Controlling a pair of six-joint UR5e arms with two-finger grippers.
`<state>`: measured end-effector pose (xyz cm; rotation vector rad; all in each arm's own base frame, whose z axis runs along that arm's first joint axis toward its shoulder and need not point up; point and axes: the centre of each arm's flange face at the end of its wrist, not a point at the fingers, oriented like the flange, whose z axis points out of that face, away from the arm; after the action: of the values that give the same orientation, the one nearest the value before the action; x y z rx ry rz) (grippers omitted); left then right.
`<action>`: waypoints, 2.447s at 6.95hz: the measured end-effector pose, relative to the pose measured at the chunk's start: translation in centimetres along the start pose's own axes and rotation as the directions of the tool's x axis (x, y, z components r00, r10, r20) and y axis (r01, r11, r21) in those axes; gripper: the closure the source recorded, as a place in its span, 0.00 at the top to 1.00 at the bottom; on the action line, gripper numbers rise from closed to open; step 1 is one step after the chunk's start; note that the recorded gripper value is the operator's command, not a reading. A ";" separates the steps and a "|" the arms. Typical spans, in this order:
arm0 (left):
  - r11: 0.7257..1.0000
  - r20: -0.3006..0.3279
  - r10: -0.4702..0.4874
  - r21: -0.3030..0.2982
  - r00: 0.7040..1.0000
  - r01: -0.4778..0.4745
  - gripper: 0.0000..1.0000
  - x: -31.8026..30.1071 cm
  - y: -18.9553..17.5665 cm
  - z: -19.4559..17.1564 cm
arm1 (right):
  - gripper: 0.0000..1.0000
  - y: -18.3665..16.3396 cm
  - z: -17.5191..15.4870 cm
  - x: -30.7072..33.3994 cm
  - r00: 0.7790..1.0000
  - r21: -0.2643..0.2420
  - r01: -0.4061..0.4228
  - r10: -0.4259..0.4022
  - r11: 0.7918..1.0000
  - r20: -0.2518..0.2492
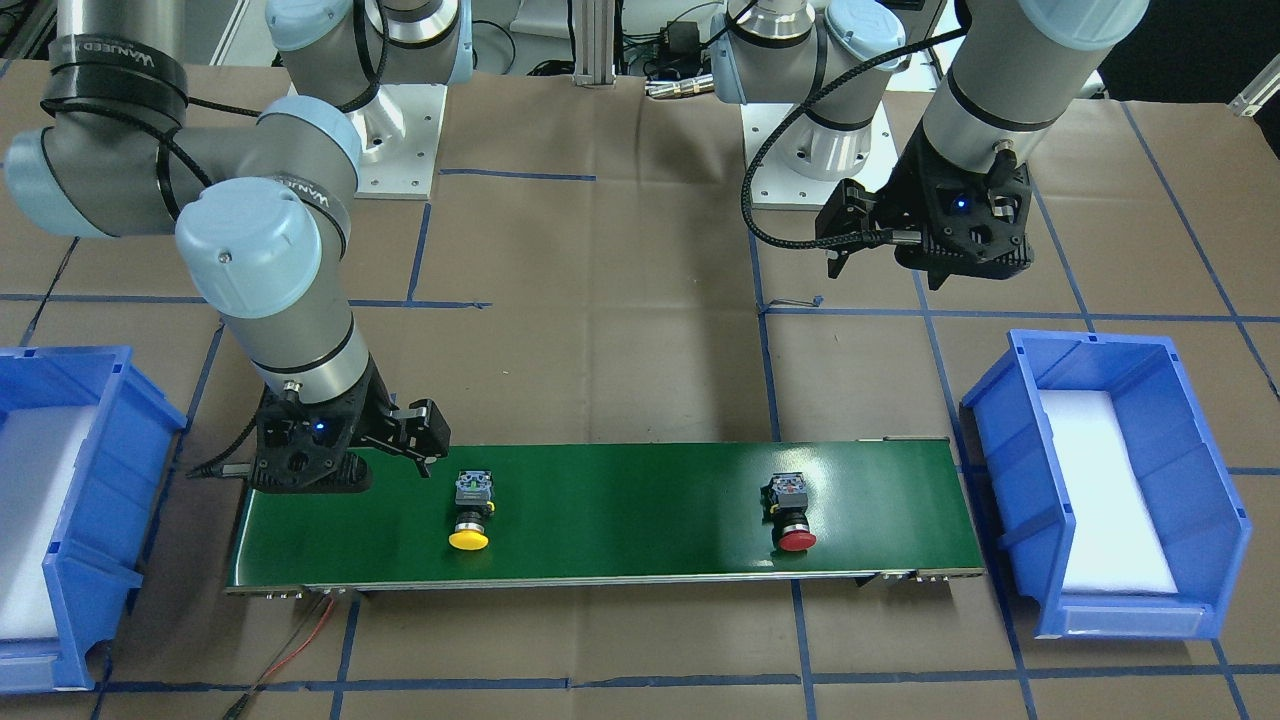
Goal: Transport two buttons from left to right
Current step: 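Lower the right gripper onto the yellow button on the belt and grasp it, then lift the yellow button and carry it with the right gripper to the empty bin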
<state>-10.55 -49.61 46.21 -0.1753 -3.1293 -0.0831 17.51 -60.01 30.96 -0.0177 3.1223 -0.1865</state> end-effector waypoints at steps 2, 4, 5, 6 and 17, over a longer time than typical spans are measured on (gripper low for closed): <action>1.000 -0.001 -0.008 -0.001 1.000 0.008 1.00 0.0 -0.2 0.2 | 1.00 -0.7 2.6 -0.2 0.999 -0.018 -0.035 0.035 0.999 0.001; 1.000 -0.001 -0.010 0.001 1.000 0.010 1.00 0.0 -0.2 0.1 | 1.00 -0.6 3.4 -0.6 0.999 -0.026 -0.049 0.049 0.998 0.002; 1.000 0.000 -0.010 0.002 1.000 0.010 1.00 0.0 -0.2 0.1 | 1.00 -0.4 3.5 -0.6 0.999 -0.031 -0.049 0.049 0.998 0.002; 1.000 0.000 -0.010 0.001 1.000 0.010 1.00 0.0 -0.2 0.1 | 1.00 -0.3 3.7 -0.6 0.999 -0.035 -0.050 0.050 0.998 0.001; 1.000 -0.001 -0.010 0.000 1.000 0.010 1.00 0.0 -0.2 0.2 | 0.07 -1.5 2.2 1.5 0.998 -0.009 -0.064 0.063 0.998 -0.017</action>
<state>-10.53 -49.81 46.00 -0.1597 -3.1297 -0.0833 16.01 -61.75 28.93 0.0833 3.1354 -0.1720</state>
